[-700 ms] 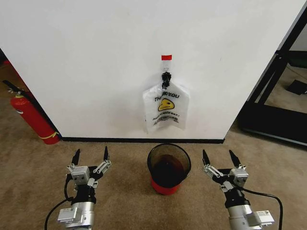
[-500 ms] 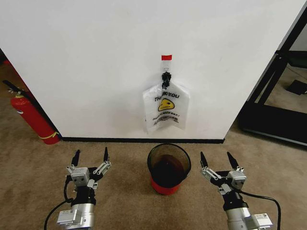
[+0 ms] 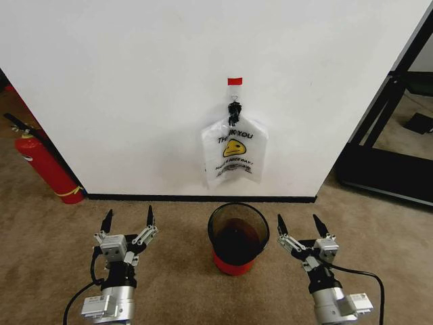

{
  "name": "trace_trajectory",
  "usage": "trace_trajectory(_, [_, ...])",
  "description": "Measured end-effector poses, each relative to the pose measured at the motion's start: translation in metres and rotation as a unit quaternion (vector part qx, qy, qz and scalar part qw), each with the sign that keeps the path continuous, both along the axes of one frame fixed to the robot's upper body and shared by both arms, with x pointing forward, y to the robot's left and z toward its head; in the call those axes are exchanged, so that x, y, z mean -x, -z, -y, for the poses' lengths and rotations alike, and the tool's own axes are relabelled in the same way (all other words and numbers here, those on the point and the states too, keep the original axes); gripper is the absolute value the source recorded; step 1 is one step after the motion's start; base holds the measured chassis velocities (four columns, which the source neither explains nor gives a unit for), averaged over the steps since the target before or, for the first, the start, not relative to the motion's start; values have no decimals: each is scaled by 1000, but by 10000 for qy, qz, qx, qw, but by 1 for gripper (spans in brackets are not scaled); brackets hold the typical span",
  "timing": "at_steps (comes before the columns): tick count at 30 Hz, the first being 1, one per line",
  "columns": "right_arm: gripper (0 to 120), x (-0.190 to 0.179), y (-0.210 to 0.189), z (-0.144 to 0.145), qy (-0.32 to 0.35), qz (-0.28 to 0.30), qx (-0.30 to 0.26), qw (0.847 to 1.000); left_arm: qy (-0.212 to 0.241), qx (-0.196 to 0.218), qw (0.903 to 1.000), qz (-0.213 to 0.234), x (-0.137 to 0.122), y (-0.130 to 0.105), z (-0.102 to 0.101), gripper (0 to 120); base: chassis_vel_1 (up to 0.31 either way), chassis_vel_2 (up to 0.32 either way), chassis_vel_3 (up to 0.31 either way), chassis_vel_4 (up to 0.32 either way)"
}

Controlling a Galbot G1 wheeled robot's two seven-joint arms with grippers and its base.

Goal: Pick up the garbage bag from the wall and place it over the trash bin.

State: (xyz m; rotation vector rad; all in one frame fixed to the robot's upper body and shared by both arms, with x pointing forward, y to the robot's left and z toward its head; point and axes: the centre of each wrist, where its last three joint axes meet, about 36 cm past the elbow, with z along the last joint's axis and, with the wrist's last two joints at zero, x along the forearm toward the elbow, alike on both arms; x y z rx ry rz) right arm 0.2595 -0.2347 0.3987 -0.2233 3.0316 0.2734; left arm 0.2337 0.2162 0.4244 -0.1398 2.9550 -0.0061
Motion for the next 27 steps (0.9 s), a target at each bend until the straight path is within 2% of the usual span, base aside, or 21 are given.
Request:
trace_trajectory(8, [100,-58,-4,34,-716,26,-912,9933,260,-38,9996,-101,-5,7,4,100,0,0,0,0])
trace_trajectory(10, [100,-62,-4,36,-778,3,-967,9923,285,-37,9995,-118,-5,8,5,100,0,0,0,0])
trace_trajectory(12, [100,-82,-2,41,-1007,-85,-1174,9879,348,-54,9993,-160,-4,11,6,100,0,0,0,0])
trace_trajectory(16, [100,-153,-6,34,-1565,-254,-1723,9722,400,-214,9989,-126,-3,7,-2,100,0,0,0,0])
trace_trajectory(18, [100,-163,-7,32,-1633,-294,-1802,9695,396,-228,9989,-118,-4,6,-3,100,0,0,0,0])
trace_trajectory(22, [100,-213,-6,13,-2054,-663,-2168,9521,357,-257,9989,-136,-1,5,-7,100,0,0,0,0])
trace_trajectory(27, [100,-253,-12,-1,-2347,-798,-2403,9385,425,-283,9985,-183,2,9,-5,100,0,0,0,0])
